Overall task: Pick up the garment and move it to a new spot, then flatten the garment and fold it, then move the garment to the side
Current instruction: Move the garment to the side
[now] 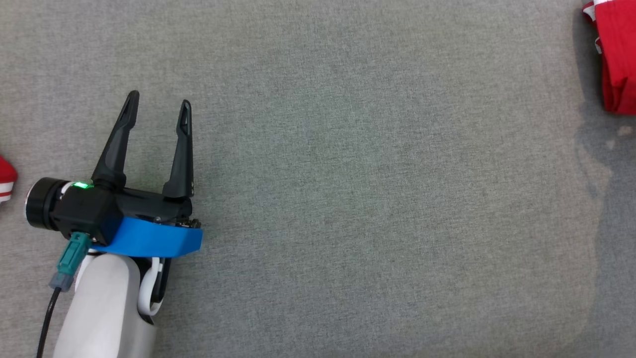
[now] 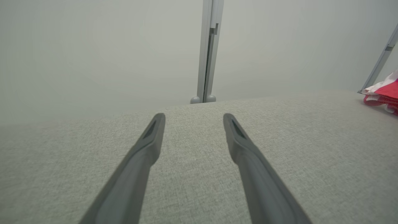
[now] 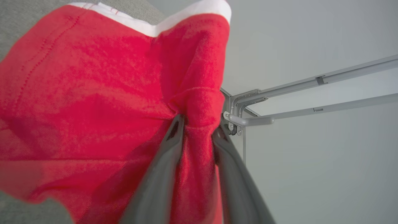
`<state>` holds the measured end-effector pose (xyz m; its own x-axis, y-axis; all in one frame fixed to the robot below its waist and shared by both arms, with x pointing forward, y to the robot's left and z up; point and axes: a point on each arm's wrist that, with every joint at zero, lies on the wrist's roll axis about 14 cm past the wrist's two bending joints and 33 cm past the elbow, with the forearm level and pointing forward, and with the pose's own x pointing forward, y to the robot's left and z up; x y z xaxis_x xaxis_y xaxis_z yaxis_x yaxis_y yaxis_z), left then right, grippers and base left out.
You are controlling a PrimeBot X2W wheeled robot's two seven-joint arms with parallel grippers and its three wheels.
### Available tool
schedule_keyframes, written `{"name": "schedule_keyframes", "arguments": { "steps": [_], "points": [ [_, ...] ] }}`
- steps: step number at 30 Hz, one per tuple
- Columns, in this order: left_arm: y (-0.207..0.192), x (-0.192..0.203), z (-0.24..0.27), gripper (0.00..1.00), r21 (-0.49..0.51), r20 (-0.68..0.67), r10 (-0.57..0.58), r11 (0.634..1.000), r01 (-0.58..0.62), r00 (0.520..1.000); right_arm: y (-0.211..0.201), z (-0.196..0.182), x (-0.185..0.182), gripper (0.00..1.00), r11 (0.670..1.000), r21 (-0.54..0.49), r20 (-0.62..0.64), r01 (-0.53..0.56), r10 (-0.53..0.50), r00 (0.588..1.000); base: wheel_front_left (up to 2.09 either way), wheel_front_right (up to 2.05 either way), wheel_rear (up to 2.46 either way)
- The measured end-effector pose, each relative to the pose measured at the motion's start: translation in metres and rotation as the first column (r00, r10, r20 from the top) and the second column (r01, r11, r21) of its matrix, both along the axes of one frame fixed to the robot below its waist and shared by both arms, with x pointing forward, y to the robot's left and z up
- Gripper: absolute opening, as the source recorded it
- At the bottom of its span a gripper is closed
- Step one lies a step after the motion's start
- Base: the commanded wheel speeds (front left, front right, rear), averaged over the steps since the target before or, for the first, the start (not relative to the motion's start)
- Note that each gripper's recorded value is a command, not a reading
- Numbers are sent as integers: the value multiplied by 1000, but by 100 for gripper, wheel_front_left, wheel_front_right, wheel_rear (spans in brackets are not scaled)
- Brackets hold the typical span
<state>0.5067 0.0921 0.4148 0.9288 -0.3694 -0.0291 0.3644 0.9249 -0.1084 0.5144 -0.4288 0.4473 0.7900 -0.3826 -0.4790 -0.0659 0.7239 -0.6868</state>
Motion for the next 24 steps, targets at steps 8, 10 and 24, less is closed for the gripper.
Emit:
{"name": "schedule_keyframes", "arguments": {
  "steps": [8, 10, 24],
  "points": [
    [8, -12, 23, 100, -12, 25, 31, 999, -31, 999, 22, 31, 8, 100, 996, 21, 145, -87, 84, 986, 0, 0, 0],
    [12, -18, 31, 100, -17, 30, 45, 999, -45, 999, 33, 35, 7, 100, 992, 68, 194, -106, 91, 977, 0, 0, 0],
    [51, -87, 60, 100, -36, 21, 183, 983, -182, 983, 182, 47, -53, 100, 786, 497, 518, -368, 72, 853, 0, 0, 0]
  ]
}}
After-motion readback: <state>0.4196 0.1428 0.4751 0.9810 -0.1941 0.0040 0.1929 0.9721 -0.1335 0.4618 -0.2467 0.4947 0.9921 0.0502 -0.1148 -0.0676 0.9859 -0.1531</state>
